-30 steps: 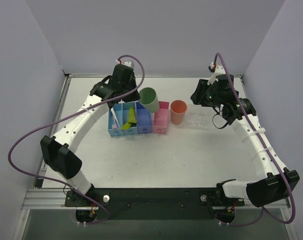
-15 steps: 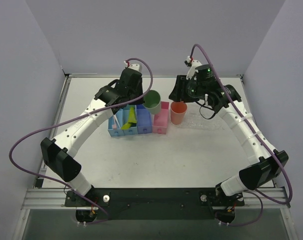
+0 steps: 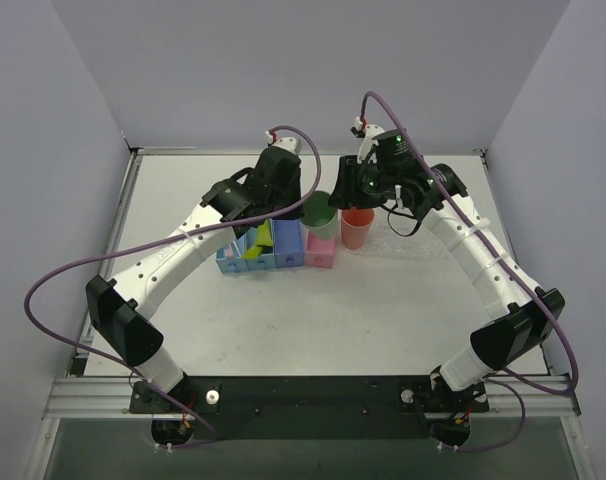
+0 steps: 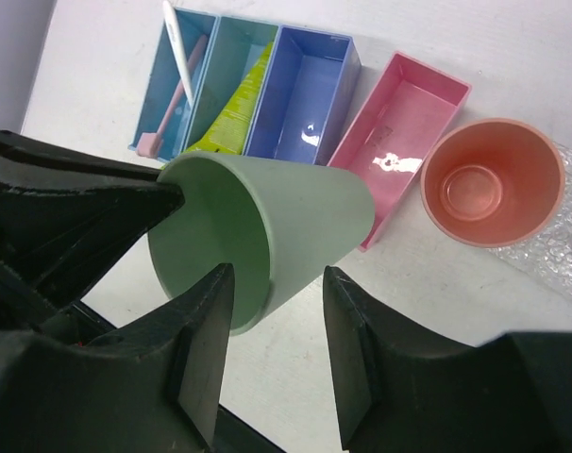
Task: Prepare toiletry sets of a toothbrush and toothpaste on the tray
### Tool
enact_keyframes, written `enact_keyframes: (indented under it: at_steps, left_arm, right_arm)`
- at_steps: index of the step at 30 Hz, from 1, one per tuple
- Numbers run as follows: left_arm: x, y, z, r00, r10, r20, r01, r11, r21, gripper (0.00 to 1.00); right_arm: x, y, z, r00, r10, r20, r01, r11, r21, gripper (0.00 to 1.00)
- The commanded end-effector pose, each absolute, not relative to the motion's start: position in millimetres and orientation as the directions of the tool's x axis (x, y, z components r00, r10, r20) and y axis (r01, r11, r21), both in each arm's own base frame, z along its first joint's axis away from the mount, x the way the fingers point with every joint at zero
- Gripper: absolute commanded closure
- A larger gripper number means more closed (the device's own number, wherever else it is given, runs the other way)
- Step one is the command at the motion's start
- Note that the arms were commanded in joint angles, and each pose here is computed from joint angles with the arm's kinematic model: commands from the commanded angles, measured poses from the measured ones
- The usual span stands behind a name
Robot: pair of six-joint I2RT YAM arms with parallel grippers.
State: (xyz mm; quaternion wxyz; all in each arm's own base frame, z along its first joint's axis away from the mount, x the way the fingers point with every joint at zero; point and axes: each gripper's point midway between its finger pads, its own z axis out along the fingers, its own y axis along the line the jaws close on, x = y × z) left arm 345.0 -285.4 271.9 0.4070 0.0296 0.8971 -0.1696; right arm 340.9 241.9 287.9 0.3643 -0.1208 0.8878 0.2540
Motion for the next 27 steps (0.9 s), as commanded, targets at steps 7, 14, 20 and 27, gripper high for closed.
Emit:
enact_keyframes:
  at_steps: [7,14,20,27]
  left_arm:
    - [345,-308,303,-0.621,-0.107,-0.777,0.236,0.920,-0.315,1.00]
    - [346,-318,301,-0.627,-0.082,-0.774,0.257,0.917,-0.305,1.00]
    - [346,-324,307,-0.622,-0.072,-0.780,0.285,0.907,-0.311,1.00]
    - [344,-332,313,-0.612,-0.084,-0.786,0.325,0.880,-0.346,0.91]
  right_arm:
    - [349,227,265,-0.704,-0.150,-0.694,-0.364,0.915,0.172,0.65]
    - [356,223,263,-0.687,-0.179,-0.704,-0.355,0.928,0.111,0.75]
    - [357,216,260,-0.686,-0.184,-0.703,-0.341,0.936,0.087,0.97]
    - [359,214,267,-0.680,-0.158,-0.716,-0.331,0.937,0.108,1.00]
